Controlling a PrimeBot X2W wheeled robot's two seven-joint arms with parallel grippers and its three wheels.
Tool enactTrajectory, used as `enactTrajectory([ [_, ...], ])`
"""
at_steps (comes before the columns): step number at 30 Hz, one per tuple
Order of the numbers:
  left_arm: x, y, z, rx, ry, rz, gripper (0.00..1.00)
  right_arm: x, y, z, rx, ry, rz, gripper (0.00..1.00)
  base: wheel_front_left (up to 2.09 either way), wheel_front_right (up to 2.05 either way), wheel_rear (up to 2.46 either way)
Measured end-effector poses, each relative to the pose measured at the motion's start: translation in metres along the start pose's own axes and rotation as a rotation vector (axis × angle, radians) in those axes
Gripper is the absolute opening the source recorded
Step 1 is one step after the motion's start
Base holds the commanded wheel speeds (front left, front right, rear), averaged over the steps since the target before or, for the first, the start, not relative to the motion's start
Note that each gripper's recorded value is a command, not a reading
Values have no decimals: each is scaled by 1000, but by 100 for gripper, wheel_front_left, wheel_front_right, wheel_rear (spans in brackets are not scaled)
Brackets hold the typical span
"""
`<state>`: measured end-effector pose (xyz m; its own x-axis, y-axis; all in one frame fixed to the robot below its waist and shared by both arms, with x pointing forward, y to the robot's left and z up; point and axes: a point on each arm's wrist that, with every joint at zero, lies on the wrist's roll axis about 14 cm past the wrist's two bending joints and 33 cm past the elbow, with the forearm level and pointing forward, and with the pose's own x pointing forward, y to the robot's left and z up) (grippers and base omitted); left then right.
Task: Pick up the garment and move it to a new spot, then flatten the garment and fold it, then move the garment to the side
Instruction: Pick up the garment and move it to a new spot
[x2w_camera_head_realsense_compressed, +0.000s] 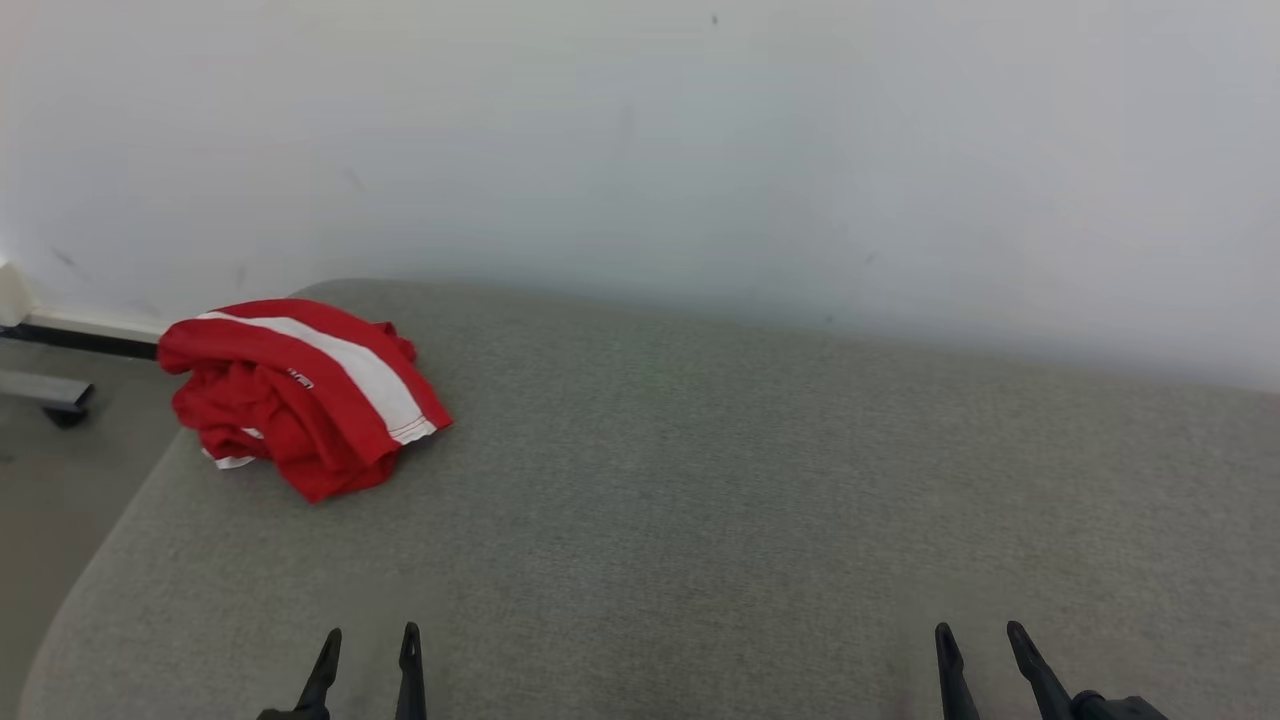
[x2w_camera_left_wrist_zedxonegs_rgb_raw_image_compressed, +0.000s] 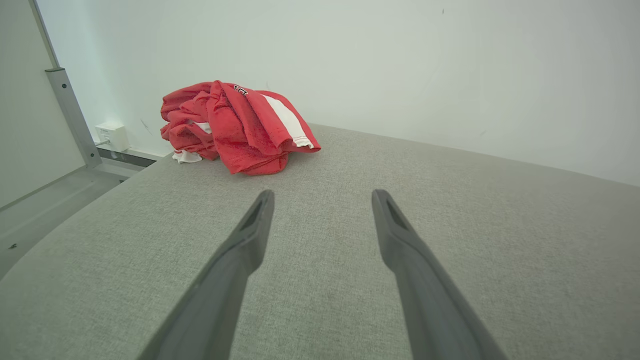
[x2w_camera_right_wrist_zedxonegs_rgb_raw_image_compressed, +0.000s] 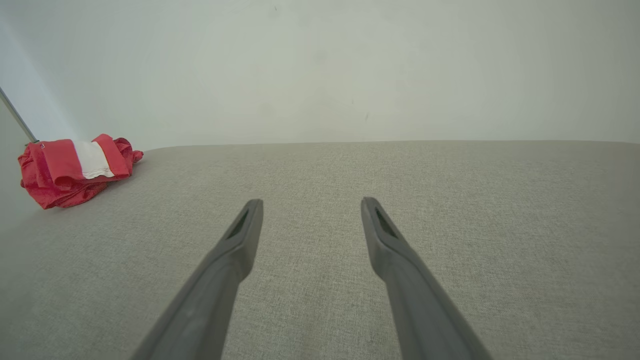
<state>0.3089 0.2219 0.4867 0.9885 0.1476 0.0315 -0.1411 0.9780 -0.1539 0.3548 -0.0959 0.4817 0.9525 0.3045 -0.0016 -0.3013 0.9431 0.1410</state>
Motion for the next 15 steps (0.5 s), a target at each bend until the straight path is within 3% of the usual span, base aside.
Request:
enactTrajectory([
  [15,-55,95,16,16,-52,314,100,54,94,-8,11,32,298,100,0,0,0],
])
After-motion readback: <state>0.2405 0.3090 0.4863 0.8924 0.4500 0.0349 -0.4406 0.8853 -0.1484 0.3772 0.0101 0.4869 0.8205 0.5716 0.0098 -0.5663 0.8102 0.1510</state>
